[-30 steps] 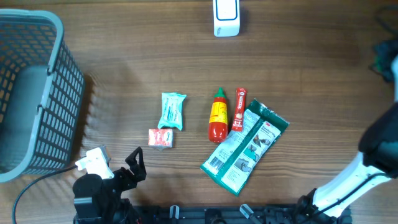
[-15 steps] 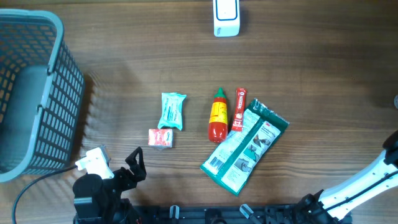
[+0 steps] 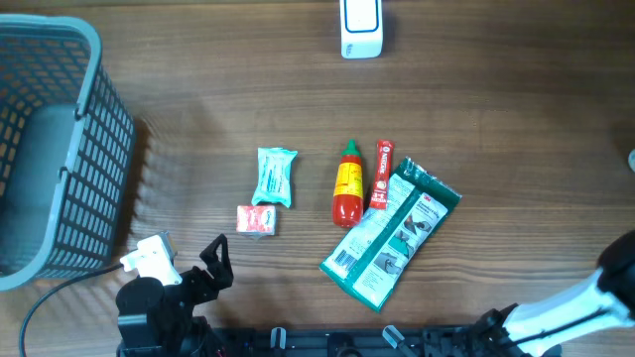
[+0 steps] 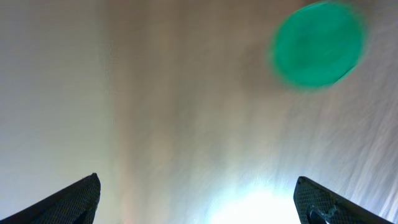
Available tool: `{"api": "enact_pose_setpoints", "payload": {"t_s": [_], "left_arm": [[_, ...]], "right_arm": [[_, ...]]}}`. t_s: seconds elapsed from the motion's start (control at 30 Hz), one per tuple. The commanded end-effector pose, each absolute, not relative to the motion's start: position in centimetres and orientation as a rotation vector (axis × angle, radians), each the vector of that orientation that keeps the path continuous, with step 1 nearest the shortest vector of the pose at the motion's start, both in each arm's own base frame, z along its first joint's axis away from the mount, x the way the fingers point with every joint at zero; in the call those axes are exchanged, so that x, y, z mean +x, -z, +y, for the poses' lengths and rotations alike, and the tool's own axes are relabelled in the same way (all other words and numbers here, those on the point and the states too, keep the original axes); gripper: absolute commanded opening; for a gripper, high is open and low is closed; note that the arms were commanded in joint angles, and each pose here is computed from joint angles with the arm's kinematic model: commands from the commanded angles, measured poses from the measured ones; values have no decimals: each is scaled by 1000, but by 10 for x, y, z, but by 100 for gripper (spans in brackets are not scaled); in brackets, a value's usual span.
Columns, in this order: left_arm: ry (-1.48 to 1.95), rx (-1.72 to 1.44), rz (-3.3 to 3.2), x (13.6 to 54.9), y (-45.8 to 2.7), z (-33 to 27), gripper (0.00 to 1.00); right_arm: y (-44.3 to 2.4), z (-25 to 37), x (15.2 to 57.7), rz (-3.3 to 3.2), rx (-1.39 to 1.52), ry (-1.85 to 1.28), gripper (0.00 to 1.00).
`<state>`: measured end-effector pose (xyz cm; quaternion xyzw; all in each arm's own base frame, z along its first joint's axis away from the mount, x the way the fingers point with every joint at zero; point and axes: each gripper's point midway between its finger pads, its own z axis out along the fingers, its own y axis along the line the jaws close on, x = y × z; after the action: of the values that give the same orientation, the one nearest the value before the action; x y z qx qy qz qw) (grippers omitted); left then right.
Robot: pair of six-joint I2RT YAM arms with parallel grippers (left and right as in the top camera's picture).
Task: Scan the item barcode
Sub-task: 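Reach the right gripper to the sriracha bottle and grasp it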
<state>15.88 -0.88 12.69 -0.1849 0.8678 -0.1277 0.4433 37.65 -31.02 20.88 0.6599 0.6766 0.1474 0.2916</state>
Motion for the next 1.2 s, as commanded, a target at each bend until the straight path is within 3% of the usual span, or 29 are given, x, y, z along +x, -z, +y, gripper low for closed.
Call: {"api": "enact_pose_setpoints", "payload": {"t_s": [0.0,0.13,0.27,0.53,0.9,1.17], "left_arm": [[335,-452,2145,159,-129,-11,100],[335,-452,2145,159,-129,-11,100],[335,-451,2145,159,-129,-11,100],[335,-451,2145,159,-129,-11,100],[335,-451,2145,159,-129,-11,100],[336,-451,2145,159,-129,-11,100]], "right_arm": [[-278,-219,405,1909,1493,-513,100],[-274,-110,421,2167,1308,-595,100],[-239,-5,415,2462,1128,-565,100],[-161,131,354,2874,551,-342,100],[-68,188,261,3140,178,-237,100],[-61,215,264,2993,-98,-105,100]]}}
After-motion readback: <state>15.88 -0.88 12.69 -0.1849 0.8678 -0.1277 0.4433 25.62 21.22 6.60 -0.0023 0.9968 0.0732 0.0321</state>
